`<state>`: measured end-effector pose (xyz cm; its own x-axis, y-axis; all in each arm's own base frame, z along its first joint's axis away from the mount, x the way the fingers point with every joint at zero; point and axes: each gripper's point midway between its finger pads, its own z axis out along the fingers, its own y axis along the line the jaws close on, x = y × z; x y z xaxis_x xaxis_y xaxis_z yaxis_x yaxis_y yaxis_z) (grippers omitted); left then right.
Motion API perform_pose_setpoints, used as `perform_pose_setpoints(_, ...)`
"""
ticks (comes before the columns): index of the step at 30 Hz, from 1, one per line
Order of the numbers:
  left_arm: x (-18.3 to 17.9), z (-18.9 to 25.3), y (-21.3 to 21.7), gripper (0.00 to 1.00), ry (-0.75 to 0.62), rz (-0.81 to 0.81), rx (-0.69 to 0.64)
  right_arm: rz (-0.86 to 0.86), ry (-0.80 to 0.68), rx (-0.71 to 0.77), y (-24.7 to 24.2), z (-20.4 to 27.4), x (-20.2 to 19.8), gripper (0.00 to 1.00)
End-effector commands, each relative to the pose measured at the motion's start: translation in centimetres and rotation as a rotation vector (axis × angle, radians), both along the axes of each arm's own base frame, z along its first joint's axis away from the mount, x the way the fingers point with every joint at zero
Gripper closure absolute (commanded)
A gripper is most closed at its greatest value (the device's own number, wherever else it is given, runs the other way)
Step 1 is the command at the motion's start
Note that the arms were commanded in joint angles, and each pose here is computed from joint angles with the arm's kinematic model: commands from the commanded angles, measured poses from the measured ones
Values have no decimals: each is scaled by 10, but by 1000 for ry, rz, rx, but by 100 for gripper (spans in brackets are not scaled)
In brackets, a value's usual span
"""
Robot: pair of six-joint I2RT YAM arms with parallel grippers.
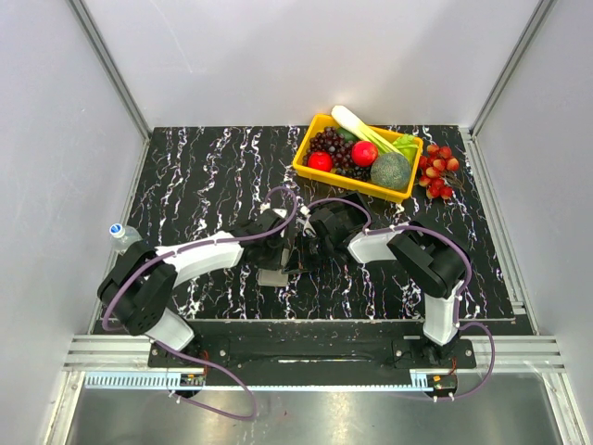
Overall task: Put the credit cards into the card holder
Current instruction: Close the card holder at the center of the board.
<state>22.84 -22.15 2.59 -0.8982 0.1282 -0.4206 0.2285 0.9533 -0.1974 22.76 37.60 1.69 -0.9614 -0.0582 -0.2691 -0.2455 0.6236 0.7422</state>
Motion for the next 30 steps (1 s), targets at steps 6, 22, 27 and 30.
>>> perform_pose_setpoints(6, -19, -37, 8, 100, 115, 19, 78, -9, -26, -72, -7, -16, 6, 86)
perform_pose_setpoints(22, 16, 68, -39, 61, -171, -43, -236, -47, -66, -98, -11, -11, 15, 74)
perform_pose_setpoints(27, 20, 102, -27, 53, -282, 11, -281, -51, -123, -88, -12, 11, 20, 65)
perform_pose_setpoints(30, 22, 117, -2, 44, -369, 111, -266, -63, -170, -89, -15, 30, 24, 59)
